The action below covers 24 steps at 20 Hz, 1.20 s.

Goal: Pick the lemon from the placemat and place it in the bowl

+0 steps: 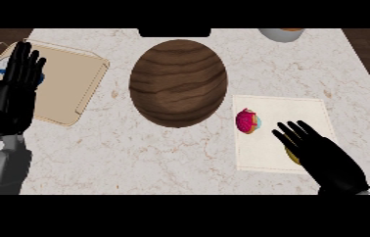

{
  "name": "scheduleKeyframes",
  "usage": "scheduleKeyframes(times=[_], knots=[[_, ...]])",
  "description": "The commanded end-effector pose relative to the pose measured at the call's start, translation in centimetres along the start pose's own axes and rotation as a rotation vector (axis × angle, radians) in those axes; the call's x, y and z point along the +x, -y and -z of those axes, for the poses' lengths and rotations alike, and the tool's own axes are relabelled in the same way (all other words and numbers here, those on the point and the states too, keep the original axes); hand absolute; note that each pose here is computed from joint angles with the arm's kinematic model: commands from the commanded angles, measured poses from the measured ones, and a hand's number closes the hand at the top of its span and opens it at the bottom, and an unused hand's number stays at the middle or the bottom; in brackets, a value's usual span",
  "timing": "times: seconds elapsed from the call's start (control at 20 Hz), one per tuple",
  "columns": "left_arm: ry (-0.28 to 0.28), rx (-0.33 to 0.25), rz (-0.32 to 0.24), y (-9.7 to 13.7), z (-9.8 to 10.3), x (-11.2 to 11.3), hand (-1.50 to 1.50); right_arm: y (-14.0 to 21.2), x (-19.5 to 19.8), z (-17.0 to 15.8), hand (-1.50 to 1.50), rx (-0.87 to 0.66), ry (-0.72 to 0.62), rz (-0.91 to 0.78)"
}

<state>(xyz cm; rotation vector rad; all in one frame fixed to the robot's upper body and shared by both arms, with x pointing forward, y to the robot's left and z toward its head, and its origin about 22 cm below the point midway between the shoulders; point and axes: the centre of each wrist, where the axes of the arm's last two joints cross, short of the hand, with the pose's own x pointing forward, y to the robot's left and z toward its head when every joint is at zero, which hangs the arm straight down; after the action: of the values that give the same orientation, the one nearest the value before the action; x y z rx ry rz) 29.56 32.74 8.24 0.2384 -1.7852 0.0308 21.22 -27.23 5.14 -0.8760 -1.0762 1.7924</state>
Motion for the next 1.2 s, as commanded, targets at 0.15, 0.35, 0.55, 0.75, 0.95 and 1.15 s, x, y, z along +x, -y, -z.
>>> scheduleKeyframes(times=[0.15,0.35,0.55,0.75,0.95,1.15], knots=[[0.007,0.004,-0.005,-0.8,-0.2,0.3,0.0,-1.7,-0.7,2.6,-1.5,0.03,-0.049,0.01],[0.004,0.008,0.0,0.3,0.1,-0.2,0.0,-2.6,-0.7,0.8,-1.5,0.038,-0.082,0.018],[0.0,-0.002,-0.001,-0.5,-1.2,-1.5,0.0,-2.5,-3.2,2.7,-1.5,0.018,-0.088,-0.01],[-0.011,-0.003,0.009,1.0,-1.1,-0.5,0.0,-4.1,-2.2,2.4,1.5,-0.063,-0.007,-0.016],[-0.015,-0.005,-0.016,0.8,-1.2,1.5,0.0,-0.8,-3.3,4.1,1.5,-0.101,0.019,-0.036],[-0.004,0.006,0.011,-0.4,0.7,0.1,0.0,-2.2,-2.6,3.9,1.5,-0.13,0.043,-0.049]])
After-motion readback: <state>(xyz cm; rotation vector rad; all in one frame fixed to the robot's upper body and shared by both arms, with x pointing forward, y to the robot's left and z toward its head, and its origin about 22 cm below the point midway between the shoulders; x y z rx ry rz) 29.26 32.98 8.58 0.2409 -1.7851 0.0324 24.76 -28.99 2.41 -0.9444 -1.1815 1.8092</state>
